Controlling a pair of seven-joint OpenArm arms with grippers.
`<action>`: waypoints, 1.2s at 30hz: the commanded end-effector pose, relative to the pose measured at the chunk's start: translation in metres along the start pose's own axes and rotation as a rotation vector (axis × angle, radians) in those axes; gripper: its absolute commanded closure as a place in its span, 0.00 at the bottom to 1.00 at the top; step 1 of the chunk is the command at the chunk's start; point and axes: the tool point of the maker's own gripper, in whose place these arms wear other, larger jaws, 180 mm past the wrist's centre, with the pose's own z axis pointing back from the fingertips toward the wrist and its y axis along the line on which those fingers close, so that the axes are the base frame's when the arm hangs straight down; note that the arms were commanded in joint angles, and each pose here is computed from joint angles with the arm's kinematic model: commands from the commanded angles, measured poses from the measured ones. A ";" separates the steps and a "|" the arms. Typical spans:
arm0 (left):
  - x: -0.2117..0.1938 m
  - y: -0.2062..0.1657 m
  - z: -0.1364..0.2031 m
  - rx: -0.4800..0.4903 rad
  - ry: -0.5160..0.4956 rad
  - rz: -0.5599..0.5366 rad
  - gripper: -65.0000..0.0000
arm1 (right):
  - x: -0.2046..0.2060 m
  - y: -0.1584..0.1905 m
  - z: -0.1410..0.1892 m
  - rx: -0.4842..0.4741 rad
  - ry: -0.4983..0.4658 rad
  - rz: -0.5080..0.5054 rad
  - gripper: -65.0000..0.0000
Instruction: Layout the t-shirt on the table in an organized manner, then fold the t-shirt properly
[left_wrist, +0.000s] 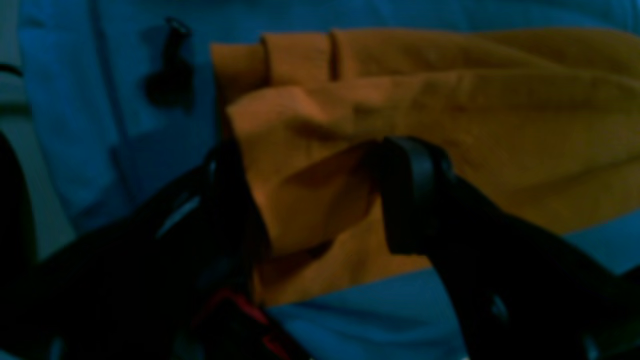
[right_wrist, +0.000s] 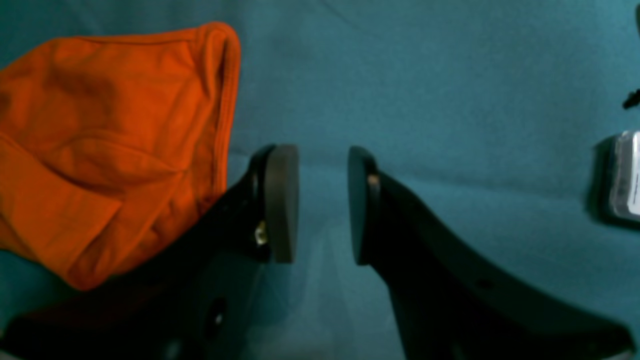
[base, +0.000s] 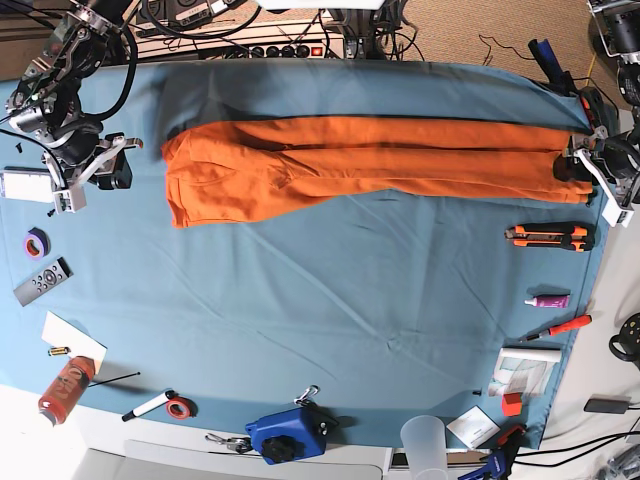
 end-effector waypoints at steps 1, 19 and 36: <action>-0.027 0.020 0.003 0.097 0.123 0.009 0.37 | 0.013 -0.004 0.005 -0.010 -0.042 0.016 0.73; -0.046 -0.044 -0.001 -0.229 0.135 0.122 1.00 | 0.013 -0.004 0.005 -0.010 -0.043 0.016 0.73; 0.068 -0.088 0.047 -0.218 -0.166 -0.190 1.00 | 0.014 -0.004 0.005 -0.009 -0.045 0.016 0.73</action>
